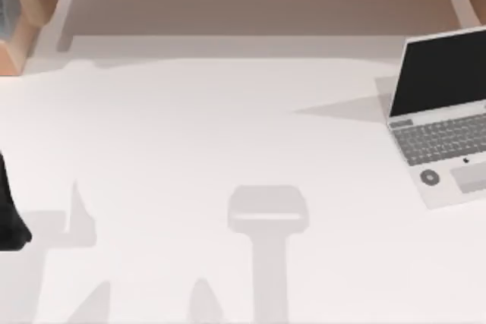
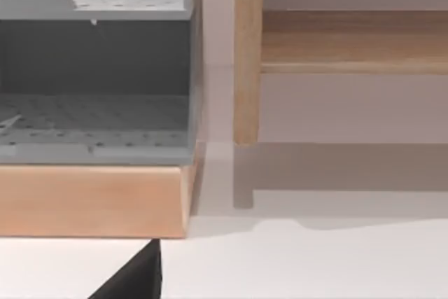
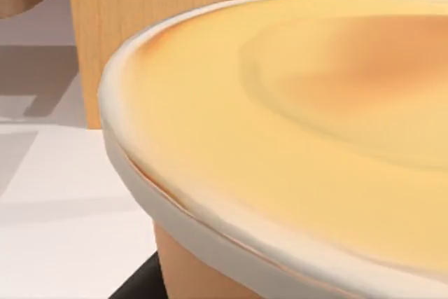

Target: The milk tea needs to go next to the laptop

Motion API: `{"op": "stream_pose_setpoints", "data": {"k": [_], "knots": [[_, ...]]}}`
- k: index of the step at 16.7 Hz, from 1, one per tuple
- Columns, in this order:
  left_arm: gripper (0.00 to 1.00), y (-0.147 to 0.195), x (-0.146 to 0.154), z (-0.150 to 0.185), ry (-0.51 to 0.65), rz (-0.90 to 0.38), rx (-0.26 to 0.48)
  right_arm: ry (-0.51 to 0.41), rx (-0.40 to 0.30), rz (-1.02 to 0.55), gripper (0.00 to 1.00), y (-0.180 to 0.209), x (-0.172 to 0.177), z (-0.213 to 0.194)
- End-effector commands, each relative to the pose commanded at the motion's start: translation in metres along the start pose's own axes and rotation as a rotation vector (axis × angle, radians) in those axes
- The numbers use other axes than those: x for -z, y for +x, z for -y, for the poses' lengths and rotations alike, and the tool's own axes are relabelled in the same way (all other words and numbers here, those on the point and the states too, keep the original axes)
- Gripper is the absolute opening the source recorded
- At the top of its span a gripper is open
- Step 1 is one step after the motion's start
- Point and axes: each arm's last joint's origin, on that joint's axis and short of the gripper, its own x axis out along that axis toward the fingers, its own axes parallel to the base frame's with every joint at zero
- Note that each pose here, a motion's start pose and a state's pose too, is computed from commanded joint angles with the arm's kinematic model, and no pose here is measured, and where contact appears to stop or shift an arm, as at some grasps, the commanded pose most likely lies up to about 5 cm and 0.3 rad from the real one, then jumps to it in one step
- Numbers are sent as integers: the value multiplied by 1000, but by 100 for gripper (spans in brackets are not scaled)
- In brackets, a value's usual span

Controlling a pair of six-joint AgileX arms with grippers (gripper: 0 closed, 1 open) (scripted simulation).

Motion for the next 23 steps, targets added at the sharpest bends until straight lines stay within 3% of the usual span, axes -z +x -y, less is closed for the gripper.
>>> {"op": "stream_pose_setpoints", "data": {"k": [16,23], "knots": [[100,0,0,0,0,0,0,3,1,0,0,-1,-9,0],[100,0,0,0,0,0,0,-132,10,128,0,10,-48,8]]}}
